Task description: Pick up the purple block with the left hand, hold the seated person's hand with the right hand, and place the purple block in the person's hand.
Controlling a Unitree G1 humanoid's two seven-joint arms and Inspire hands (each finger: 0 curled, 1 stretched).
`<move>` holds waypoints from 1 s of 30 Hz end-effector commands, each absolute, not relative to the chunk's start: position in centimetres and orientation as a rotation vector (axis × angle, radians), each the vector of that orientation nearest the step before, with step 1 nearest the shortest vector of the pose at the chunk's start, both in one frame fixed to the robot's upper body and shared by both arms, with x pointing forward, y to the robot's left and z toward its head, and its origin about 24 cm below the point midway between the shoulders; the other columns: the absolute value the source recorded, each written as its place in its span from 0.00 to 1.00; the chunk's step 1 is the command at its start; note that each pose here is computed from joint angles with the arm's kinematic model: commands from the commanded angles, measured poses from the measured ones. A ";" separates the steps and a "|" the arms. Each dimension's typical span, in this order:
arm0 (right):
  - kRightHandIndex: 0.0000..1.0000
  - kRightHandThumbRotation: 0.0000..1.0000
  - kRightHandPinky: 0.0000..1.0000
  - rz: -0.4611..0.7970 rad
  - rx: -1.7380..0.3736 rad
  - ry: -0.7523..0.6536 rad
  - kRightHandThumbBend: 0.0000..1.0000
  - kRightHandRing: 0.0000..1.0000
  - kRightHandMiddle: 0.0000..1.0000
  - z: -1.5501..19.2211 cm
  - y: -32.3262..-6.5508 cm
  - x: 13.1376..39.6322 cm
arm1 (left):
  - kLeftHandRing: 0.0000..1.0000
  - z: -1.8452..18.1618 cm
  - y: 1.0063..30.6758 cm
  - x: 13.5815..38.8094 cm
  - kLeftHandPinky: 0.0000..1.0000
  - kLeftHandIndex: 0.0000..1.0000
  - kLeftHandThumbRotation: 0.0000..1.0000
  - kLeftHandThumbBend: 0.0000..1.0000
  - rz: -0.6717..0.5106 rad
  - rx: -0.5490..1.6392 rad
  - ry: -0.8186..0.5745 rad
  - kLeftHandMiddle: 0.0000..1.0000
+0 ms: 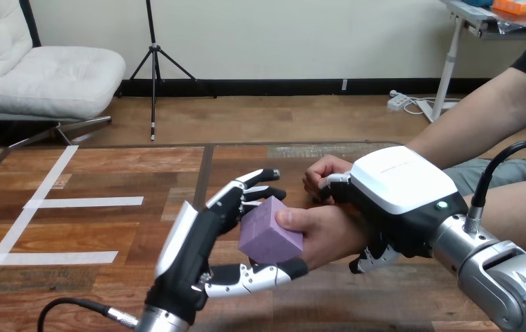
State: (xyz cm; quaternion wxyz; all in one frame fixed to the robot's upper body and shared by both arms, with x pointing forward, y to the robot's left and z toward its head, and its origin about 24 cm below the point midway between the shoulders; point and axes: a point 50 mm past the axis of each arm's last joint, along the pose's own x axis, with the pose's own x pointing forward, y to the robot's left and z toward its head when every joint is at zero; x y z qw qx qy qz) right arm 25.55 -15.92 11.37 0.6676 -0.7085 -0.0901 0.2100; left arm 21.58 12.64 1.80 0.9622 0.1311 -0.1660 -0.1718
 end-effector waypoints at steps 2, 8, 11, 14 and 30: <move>0.80 0.03 0.69 0.419 -1.610 -0.270 0.86 0.76 0.79 12.4 -16.1 26.0 | 0.99 3.6 12.2 22.4 0.95 0.99 0.45 0.95 -0.376 0.293 -0.425 1.00; 0.82 0.04 0.73 0.420 -1.614 -0.276 0.86 0.80 0.82 12.3 -16.2 25.9 | 1.00 3.6 12.2 22.4 0.98 1.00 0.48 0.96 -0.391 0.308 -0.431 1.00; 0.83 0.05 0.75 0.418 -1.614 -0.282 0.86 0.81 0.83 12.2 -16.2 25.9 | 1.00 3.6 12.2 22.4 0.99 1.00 0.49 0.97 -0.396 0.320 -0.431 1.00; 0.83 0.06 0.76 0.414 -1.611 -0.288 0.87 0.82 0.84 12.1 -16.2 25.8 | 1.00 3.6 12.2 22.4 0.99 1.00 0.51 0.98 -0.404 0.324 -0.434 1.00; 0.86 0.09 0.85 0.406 -1.587 -0.297 0.85 0.88 0.89 12.0 -16.3 25.5 | 1.00 3.5 12.3 22.4 1.00 1.00 0.57 1.00 -0.438 0.358 -0.436 1.00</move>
